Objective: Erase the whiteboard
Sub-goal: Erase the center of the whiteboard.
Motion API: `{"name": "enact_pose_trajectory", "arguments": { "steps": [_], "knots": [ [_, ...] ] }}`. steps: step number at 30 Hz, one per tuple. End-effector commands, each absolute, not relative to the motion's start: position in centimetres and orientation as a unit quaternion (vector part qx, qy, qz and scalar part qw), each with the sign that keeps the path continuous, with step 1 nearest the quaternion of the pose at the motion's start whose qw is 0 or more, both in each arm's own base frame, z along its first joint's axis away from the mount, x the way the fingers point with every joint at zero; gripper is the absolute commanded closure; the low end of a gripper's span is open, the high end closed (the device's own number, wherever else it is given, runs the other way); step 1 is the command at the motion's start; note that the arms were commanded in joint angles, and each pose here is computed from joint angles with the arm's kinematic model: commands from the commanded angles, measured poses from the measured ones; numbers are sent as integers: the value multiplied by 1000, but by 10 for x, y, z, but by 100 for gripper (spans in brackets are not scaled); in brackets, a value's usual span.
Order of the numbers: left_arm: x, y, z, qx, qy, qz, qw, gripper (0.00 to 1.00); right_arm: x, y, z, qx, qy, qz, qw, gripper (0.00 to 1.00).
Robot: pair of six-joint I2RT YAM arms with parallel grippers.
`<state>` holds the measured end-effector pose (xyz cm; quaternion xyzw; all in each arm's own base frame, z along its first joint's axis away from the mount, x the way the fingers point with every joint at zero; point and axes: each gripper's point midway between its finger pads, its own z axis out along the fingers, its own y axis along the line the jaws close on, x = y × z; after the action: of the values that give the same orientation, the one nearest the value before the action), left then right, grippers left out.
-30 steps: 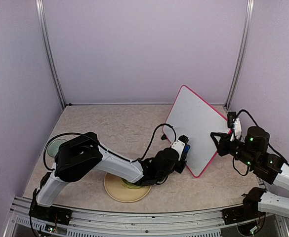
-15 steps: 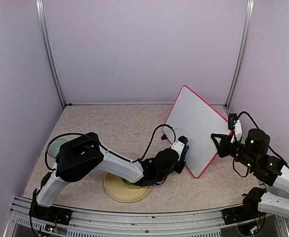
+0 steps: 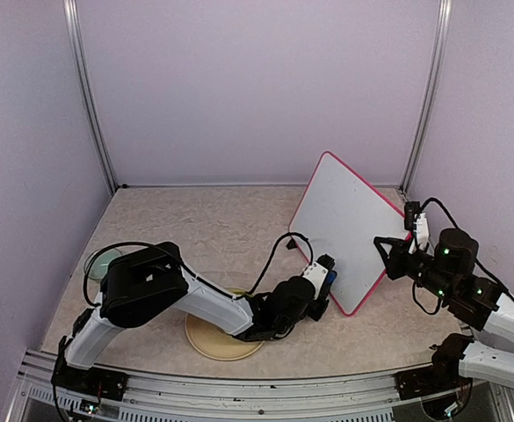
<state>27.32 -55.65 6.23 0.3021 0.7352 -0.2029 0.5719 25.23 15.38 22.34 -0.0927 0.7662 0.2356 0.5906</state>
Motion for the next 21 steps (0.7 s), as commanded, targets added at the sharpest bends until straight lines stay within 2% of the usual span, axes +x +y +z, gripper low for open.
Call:
{"name": "enact_pose_trajectory", "arguments": {
  "steps": [1,21],
  "knots": [
    [228,-578,49,367,716,-249,539,100,247,172,246,-101,736,301,598,100],
    [194,-606,78,409,677,-316,523,100,246,172,243,-97,737,310,593,100]
  ]
}}
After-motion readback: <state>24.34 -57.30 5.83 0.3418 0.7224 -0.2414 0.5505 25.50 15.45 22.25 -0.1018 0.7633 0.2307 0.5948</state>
